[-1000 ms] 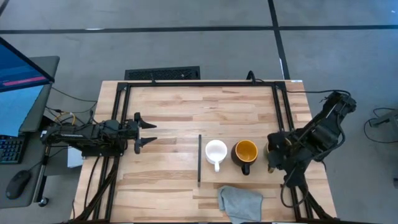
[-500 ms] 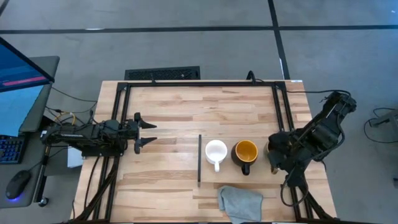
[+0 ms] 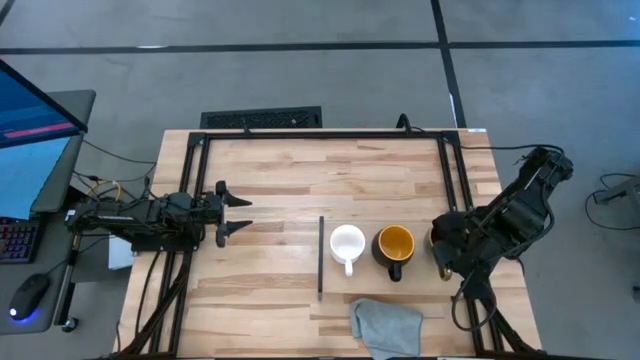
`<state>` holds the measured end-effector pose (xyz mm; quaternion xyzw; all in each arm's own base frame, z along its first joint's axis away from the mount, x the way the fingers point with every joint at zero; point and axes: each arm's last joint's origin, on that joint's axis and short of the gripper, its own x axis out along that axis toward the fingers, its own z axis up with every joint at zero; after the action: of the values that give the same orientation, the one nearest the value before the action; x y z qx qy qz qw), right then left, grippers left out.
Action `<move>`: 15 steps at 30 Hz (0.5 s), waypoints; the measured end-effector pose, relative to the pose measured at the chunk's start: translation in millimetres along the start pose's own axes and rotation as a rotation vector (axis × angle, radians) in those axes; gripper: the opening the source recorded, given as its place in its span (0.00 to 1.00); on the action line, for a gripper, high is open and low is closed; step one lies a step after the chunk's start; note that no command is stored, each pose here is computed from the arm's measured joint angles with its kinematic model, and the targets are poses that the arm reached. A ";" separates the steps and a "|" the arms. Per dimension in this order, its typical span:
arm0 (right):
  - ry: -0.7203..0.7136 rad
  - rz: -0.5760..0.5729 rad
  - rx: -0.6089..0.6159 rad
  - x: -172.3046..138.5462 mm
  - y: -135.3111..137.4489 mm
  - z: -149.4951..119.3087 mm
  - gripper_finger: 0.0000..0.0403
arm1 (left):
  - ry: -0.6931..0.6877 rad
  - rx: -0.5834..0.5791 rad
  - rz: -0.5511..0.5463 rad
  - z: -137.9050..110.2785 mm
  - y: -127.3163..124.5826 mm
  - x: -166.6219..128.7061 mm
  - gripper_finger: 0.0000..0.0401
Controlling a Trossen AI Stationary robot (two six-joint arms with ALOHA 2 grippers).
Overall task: Stack small to large cups/mugs on shelf
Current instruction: Put the blue mug on the shelf, then return to Home Position
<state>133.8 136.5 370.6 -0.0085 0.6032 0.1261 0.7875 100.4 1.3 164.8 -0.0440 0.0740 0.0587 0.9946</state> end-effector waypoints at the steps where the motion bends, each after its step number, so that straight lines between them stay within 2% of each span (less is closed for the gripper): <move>1: 0.000 0.001 -0.003 0.0 0.5 -0.3 0.00 | 0.000 0.000 0.000 0.0 0.0 0.0 0.66; 7: -0.045 0.023 -0.048 -2.1 2.5 2.9 0.00 | 0.000 0.000 0.000 0.0 0.0 0.0 0.66; 11: -0.121 0.050 -0.076 -16.7 3.8 6.9 0.00 | 0.000 0.000 0.000 0.0 0.0 0.0 0.66; 15: -0.198 0.008 -0.120 -32.9 2.0 9.0 0.00 | 0.000 0.000 0.000 0.0 0.0 0.0 0.66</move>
<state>134.1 133.7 404.7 -0.0407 0.5138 0.1656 0.8408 100.4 1.3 164.8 -0.0442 0.0739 0.0588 0.9945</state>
